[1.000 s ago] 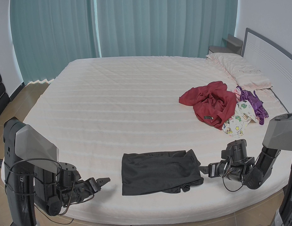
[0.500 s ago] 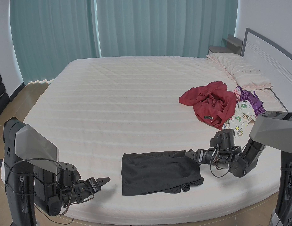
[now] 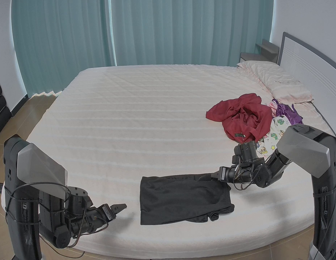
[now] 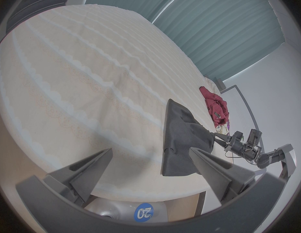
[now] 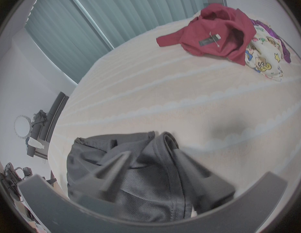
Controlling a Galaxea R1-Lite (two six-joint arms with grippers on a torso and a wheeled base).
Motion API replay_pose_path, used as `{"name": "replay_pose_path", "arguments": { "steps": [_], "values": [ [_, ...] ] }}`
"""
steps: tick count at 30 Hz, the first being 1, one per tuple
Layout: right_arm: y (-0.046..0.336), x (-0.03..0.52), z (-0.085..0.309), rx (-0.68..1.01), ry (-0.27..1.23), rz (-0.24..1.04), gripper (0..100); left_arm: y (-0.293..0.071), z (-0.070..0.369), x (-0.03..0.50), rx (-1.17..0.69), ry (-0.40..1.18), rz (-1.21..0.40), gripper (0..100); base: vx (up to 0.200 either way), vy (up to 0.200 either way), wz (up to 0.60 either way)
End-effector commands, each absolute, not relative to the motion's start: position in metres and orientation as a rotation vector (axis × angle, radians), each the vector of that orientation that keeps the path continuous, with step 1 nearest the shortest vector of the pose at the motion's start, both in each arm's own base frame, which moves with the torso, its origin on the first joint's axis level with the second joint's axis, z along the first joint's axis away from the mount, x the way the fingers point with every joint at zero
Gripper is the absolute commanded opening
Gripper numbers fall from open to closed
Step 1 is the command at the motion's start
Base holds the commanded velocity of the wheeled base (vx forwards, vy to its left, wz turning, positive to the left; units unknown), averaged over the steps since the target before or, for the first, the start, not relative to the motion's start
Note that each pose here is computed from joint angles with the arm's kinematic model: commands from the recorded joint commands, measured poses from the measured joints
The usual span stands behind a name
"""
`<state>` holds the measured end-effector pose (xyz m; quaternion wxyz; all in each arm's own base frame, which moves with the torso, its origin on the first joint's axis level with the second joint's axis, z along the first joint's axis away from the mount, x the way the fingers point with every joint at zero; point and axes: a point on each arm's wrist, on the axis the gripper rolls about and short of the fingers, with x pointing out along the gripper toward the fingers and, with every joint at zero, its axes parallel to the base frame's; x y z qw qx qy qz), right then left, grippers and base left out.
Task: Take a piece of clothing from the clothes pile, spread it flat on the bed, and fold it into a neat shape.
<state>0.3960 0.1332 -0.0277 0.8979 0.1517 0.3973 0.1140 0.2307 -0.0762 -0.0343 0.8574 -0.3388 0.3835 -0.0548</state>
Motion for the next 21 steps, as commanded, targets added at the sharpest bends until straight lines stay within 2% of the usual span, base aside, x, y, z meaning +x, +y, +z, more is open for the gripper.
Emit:
{"name": "replay_pose_path", "arguments": {
  "steps": [1,12,16,21],
  "values": [
    [0.139,0.401,-0.033,0.303,0.857,0.235,0,-0.076,-0.033,0.232,-0.716,0.789,-0.122,100,0.000,0.000,0.00],
    [0.134,0.406,-0.029,0.289,0.828,0.169,0,-0.076,-0.033,0.232,-0.714,0.790,-0.121,100,0.000,0.000,0.00],
    [0.122,0.413,-0.019,0.326,0.768,0.129,0,-0.076,-0.033,0.232,-0.714,0.790,-0.121,100,0.000,0.000,0.00],
    [0.113,0.415,-0.018,0.340,0.763,0.108,0,-0.076,-0.033,0.232,-0.714,0.790,-0.121,100,0.000,0.000,0.00]
  ]
}}
